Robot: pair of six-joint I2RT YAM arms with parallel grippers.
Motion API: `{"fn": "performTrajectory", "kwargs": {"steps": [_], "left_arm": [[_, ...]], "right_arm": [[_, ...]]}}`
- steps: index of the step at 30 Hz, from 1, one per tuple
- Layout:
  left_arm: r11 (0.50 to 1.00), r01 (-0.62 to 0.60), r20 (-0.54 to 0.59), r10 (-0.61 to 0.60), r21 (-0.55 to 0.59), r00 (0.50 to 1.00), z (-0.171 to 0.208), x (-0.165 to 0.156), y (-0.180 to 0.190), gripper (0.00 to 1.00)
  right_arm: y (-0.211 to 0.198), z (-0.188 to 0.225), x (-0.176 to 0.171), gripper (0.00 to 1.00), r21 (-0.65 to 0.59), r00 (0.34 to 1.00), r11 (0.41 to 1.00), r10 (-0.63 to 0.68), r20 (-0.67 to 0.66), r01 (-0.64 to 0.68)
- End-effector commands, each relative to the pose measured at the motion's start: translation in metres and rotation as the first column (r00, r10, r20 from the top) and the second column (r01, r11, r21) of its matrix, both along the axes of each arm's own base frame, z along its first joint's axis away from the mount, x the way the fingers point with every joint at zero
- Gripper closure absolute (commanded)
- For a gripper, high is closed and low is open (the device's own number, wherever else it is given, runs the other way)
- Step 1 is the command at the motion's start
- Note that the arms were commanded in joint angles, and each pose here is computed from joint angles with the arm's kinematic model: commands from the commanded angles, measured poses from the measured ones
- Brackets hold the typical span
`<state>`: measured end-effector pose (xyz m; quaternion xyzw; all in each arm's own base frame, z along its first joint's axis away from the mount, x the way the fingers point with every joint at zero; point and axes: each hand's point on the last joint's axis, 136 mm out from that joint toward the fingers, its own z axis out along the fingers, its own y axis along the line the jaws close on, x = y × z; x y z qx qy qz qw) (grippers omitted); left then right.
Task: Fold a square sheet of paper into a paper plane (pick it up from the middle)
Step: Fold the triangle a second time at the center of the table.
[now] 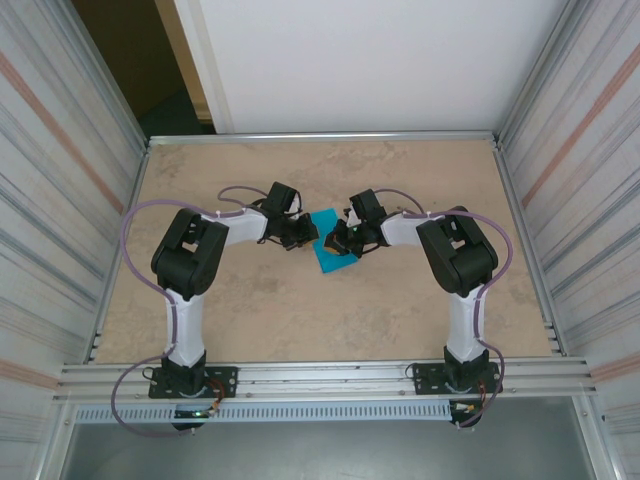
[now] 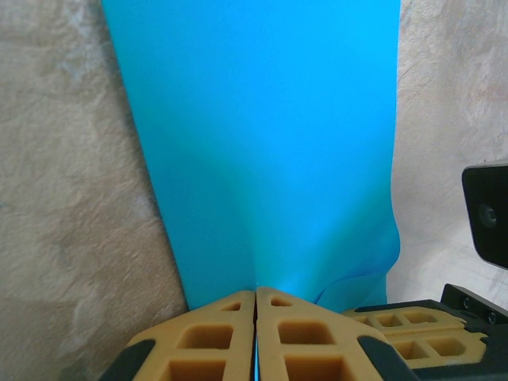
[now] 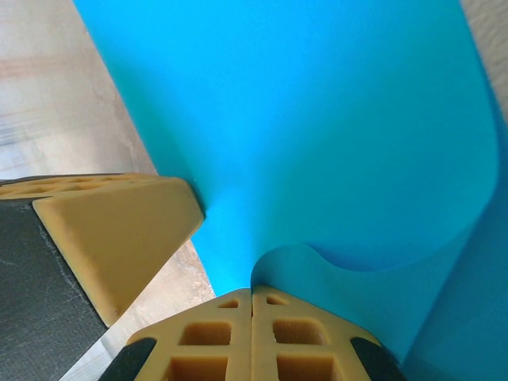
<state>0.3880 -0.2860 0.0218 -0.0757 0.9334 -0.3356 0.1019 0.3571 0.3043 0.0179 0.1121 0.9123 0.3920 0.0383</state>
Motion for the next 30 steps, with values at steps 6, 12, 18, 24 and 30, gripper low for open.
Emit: {"fn": "performTrajectory", "kwargs": {"steps": [6,12,18,24,30], "left_arm": [[0.999,0.005,-0.026,-0.004,0.034,1.000,-0.015,-0.002,0.006,0.90],[0.999,0.006,-0.027,-0.005,0.034,1.000,-0.015,-0.003,0.006,0.91],[1.000,0.012,-0.008,-0.012,0.012,1.000,-0.003,0.002,0.002,0.90],[1.000,0.010,0.099,-0.007,-0.029,0.995,0.043,0.016,-0.001,0.82],[0.999,-0.028,0.097,0.030,-0.025,0.995,0.035,0.009,0.007,0.81]], "right_arm": [[-0.008,-0.008,-0.006,1.00,-0.038,1.000,0.999,-0.021,-0.016,0.021],[-0.009,-0.009,-0.006,1.00,-0.041,1.000,0.999,-0.023,-0.018,0.022],[-0.009,-0.012,-0.008,1.00,-0.049,0.999,0.999,-0.022,-0.028,0.021],[-0.011,-0.013,-0.009,1.00,-0.066,0.999,0.997,-0.031,-0.042,0.028],[-0.013,-0.009,-0.007,1.00,-0.089,0.996,0.994,-0.069,-0.057,0.064]]}}
